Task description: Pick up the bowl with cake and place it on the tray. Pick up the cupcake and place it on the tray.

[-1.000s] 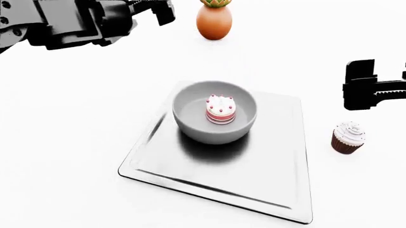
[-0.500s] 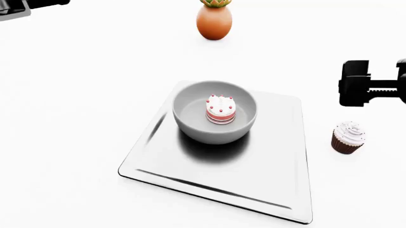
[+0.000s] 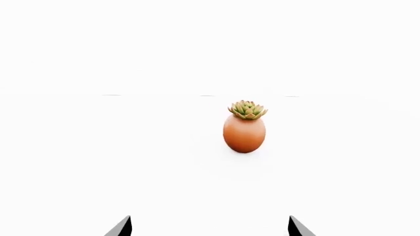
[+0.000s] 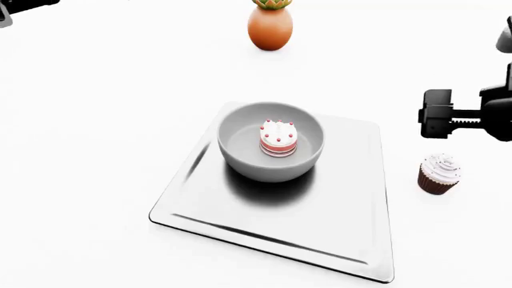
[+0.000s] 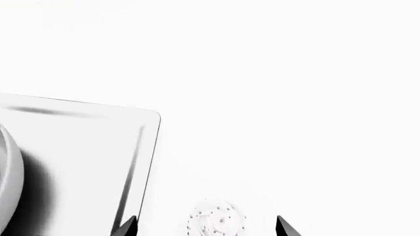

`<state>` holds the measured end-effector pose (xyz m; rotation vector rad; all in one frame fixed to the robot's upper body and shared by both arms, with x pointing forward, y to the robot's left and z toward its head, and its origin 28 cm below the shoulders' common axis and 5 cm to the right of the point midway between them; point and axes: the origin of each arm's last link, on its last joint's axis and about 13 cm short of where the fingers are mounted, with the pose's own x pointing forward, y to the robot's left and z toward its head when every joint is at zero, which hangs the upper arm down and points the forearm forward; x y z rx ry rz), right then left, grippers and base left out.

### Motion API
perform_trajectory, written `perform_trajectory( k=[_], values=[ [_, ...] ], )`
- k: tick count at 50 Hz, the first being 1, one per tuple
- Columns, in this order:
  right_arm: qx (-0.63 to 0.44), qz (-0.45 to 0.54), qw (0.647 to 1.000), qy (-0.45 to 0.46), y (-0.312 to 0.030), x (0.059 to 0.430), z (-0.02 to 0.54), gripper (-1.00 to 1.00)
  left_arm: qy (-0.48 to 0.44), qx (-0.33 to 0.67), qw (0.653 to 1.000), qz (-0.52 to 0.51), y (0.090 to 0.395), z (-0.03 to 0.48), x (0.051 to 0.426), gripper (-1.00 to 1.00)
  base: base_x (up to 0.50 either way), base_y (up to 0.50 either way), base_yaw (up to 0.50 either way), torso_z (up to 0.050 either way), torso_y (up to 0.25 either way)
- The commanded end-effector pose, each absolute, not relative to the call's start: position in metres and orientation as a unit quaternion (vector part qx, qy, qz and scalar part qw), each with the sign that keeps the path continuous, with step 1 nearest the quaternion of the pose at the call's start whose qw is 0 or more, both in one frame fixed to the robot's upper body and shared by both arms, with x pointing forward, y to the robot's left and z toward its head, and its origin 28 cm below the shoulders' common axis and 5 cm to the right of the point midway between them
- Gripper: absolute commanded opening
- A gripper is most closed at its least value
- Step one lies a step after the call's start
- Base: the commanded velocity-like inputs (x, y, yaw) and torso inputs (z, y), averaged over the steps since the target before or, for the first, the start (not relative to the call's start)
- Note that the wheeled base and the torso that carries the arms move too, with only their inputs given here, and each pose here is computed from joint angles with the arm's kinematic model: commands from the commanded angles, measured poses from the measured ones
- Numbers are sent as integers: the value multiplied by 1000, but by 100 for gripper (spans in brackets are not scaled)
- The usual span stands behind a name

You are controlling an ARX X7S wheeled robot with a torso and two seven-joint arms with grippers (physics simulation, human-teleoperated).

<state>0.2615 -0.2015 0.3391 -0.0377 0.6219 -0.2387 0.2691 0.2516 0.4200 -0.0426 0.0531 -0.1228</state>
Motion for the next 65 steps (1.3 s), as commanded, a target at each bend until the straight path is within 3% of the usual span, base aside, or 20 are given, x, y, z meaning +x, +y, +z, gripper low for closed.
perform_trajectory(
  k=[1, 49, 65],
  values=[
    [-28, -132, 934, 331, -205, 269, 325, 100, 24, -20, 998, -56, 255, 417, 267, 100, 0, 0, 0, 0, 0],
    [-51, -111, 918, 378, -193, 298, 287, 100, 22, -25, 998, -53, 262, 412, 261, 100, 0, 0, 0, 0, 0],
    [-66, -149, 894, 418, -205, 291, 269, 100, 21, -24, 998, -55, 261, 413, 260, 100, 0, 0, 0, 0, 0]
  ],
)
